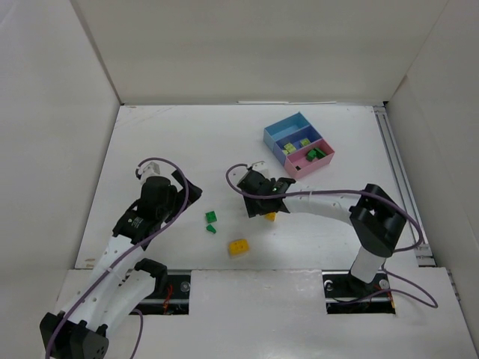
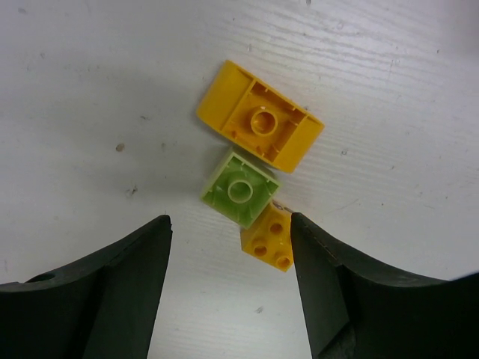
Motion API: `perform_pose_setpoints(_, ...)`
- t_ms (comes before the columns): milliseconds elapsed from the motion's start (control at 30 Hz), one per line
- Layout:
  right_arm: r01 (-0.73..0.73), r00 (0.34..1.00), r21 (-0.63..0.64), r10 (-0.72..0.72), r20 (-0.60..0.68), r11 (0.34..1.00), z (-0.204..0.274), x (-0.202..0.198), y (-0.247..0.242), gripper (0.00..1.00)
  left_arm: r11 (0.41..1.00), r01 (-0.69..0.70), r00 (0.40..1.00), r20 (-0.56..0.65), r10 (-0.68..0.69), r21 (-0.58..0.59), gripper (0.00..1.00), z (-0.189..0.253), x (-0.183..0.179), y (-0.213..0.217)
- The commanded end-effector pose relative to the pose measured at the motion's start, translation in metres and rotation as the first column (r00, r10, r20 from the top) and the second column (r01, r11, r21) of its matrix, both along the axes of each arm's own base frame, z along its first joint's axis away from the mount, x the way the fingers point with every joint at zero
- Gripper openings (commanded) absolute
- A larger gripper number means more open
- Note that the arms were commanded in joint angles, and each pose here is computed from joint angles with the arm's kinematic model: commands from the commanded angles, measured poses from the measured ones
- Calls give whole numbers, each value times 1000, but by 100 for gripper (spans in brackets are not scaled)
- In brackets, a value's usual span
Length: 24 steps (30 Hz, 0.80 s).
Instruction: Sort the legos into containers by color
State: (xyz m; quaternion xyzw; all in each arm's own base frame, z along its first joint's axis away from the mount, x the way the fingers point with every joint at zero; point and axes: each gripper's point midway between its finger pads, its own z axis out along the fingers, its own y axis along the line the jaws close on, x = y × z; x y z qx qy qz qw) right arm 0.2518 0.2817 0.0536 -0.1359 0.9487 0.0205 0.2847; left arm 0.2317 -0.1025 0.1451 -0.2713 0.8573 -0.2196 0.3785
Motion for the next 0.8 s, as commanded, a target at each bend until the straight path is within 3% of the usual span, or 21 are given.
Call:
perform_pose_setpoints(0,27,997,-3,-27,67,1000,11,17,9,70,1000,2,999,35,-2,-4,100,13,2,0)
perform_pose_setpoints(367,8,999,8,-8,50,1000,-8,23,19,71,1000,-5,999,37,5,1,100,13,3,2)
perform_pose_setpoints(767,8,1000,11,-8,30,1000,-18,20,15,45,1000,4,1000,27,-4,-15,100,7,0,-1)
